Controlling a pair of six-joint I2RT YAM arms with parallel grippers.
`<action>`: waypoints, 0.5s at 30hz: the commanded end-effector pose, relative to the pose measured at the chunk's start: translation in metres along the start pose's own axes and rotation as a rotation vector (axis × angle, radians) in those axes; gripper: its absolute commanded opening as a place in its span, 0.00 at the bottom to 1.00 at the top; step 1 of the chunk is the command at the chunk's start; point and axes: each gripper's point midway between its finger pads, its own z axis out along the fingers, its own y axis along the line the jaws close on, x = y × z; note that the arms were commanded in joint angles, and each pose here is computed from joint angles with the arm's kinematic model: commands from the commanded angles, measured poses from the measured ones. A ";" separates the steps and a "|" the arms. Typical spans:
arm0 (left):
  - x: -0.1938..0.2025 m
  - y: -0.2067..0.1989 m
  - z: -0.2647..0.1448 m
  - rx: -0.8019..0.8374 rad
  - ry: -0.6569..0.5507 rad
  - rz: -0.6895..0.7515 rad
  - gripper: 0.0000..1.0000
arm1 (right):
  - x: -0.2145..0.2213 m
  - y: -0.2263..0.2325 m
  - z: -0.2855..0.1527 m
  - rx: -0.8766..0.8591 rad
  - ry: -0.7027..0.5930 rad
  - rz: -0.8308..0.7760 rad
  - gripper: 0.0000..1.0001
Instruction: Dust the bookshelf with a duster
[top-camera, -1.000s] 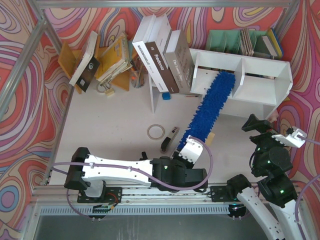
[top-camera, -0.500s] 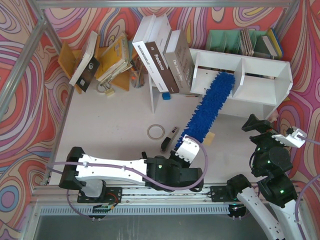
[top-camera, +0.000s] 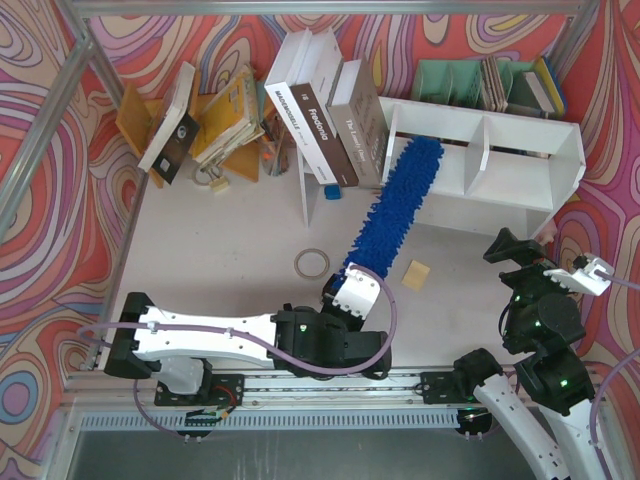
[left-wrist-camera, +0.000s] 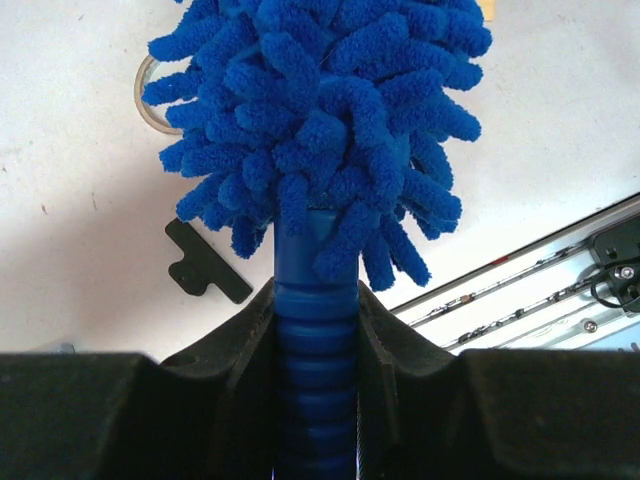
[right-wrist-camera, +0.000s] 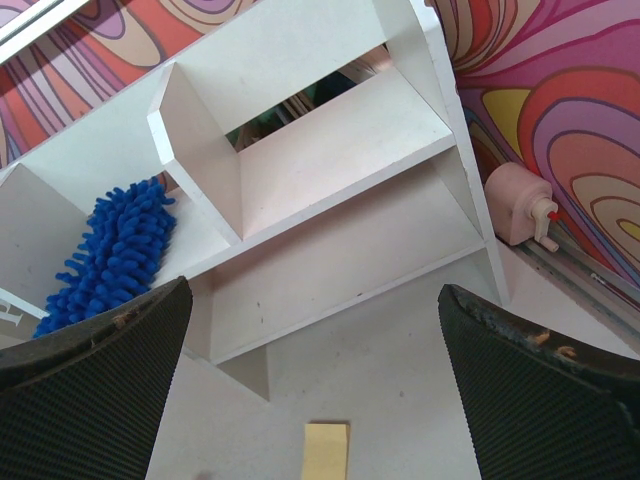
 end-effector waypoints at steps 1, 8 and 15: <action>-0.018 -0.013 0.006 0.009 -0.052 0.036 0.00 | -0.009 0.000 -0.002 0.003 -0.014 0.019 0.99; -0.031 -0.050 0.008 0.102 -0.061 0.065 0.00 | -0.009 0.000 -0.002 0.003 -0.013 0.019 0.99; -0.055 -0.050 0.003 0.093 -0.134 0.043 0.00 | -0.010 -0.001 -0.003 0.003 -0.018 0.024 0.99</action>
